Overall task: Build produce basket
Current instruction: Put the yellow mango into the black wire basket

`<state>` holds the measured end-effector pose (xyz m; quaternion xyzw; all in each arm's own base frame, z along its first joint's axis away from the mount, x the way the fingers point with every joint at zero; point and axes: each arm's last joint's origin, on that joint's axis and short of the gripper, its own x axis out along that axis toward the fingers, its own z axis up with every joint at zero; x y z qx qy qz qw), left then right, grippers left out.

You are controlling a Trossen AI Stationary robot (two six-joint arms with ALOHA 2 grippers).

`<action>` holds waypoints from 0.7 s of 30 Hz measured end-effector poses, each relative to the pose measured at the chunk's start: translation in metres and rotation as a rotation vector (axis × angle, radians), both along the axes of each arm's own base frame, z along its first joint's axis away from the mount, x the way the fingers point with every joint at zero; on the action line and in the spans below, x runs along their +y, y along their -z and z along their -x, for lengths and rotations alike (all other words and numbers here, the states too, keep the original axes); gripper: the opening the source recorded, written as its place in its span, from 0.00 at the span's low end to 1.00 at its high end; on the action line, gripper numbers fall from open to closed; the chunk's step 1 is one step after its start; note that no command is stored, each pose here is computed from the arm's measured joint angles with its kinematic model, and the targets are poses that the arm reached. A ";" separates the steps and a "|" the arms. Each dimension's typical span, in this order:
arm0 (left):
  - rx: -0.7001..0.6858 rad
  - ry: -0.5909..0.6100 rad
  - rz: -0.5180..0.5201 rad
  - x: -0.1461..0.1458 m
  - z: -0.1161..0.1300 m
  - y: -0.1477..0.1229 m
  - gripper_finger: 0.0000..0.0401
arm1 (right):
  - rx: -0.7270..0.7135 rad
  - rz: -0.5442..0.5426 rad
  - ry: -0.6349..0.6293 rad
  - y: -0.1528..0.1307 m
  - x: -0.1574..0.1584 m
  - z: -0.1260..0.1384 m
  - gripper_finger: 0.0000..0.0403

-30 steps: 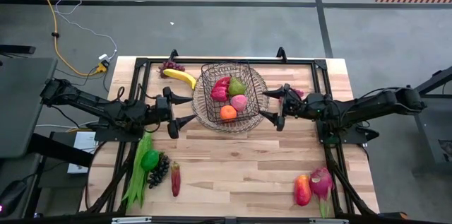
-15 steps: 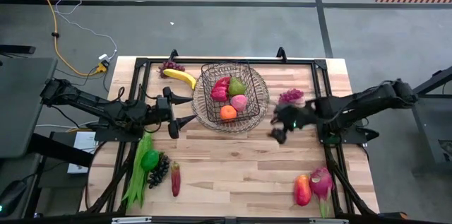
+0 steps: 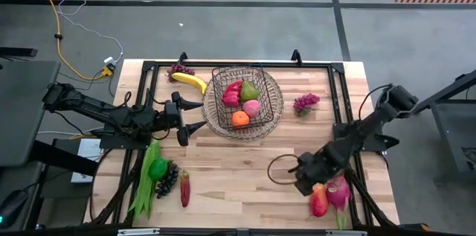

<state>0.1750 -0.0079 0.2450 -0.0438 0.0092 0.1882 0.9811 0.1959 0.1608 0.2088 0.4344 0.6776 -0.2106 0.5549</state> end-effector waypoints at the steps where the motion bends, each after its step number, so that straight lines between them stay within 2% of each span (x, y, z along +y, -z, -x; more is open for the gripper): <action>1: 0.000 0.000 0.000 0.000 0.000 0.000 0.81 | 0.010 0.016 0.014 -0.003 0.006 -0.001 0.97; 6: 0.000 0.000 0.000 0.000 0.000 0.000 0.81 | 0.045 0.066 0.072 -0.005 0.035 -0.011 0.97; 12: 0.000 0.000 0.000 0.000 0.000 0.000 0.81 | 0.183 0.087 0.097 0.019 0.062 -0.017 0.97; 18: -0.001 0.000 0.000 0.000 0.000 0.000 0.81 | 0.282 0.112 0.083 0.042 0.069 -0.018 0.97; 21: -0.001 0.000 0.000 0.000 0.000 0.000 0.81 | 0.306 0.150 0.118 0.048 0.068 -0.018 0.97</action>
